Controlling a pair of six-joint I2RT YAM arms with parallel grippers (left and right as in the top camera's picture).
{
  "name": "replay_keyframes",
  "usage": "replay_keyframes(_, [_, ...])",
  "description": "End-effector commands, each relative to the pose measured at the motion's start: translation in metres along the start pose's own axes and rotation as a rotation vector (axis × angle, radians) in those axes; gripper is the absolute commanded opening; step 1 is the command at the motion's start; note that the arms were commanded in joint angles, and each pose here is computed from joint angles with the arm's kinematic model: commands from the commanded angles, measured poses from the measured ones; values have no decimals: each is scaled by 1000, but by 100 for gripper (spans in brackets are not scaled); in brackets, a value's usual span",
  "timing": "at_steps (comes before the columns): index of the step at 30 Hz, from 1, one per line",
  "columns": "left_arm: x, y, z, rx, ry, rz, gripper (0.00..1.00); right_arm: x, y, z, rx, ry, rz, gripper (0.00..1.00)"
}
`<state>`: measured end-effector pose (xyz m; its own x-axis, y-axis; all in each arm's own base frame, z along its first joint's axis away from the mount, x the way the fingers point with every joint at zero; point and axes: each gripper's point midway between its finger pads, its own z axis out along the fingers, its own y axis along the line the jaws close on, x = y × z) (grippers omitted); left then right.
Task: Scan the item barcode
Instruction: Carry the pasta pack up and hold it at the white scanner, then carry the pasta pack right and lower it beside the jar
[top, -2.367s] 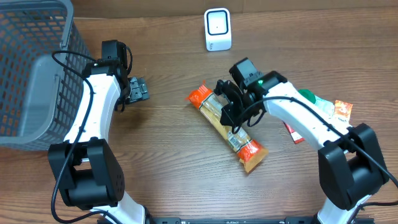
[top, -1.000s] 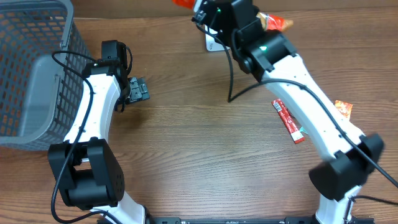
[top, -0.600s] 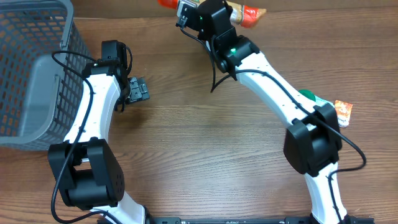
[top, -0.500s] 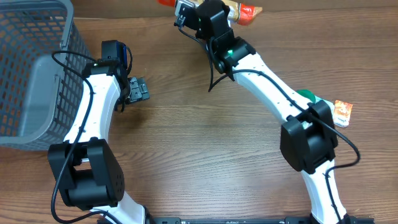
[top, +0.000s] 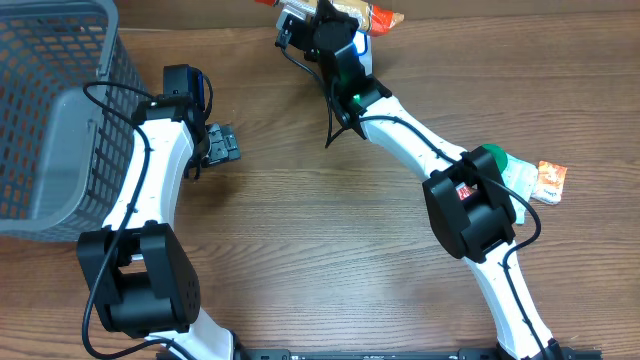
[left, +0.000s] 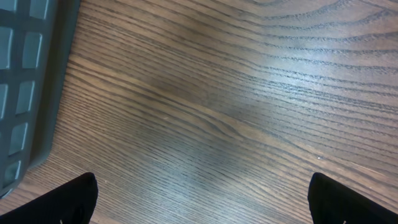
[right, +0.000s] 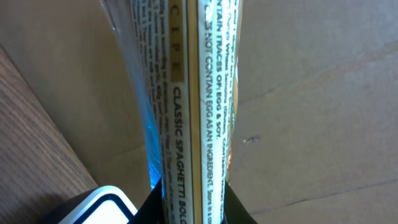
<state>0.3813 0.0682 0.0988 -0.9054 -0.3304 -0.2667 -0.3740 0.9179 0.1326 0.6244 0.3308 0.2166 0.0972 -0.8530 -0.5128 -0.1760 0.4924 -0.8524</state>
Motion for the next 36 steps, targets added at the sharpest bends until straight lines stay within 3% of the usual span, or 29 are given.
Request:
replay_keyframes(1, [-3,2,0,-7,-5,4,100,-29,-49,-7,125,-61,66,4])
replay_keyframes(16, [-3,2,0,-7,-5,4,100,-1,4,10,61,-11,36,3])
replay_keyframes(23, [-3,2,0,-7,-5,4,100,-4,1,9,82,-11,39,3])
replay_keyframes(30, [-3,2,0,-7,-5,4,100,-8,-64,-12,334,84,184,3])
replay_keyframes(36, [-3,2,0,-7,-5,4,100,-41,-127,-52,370,71,379,3])
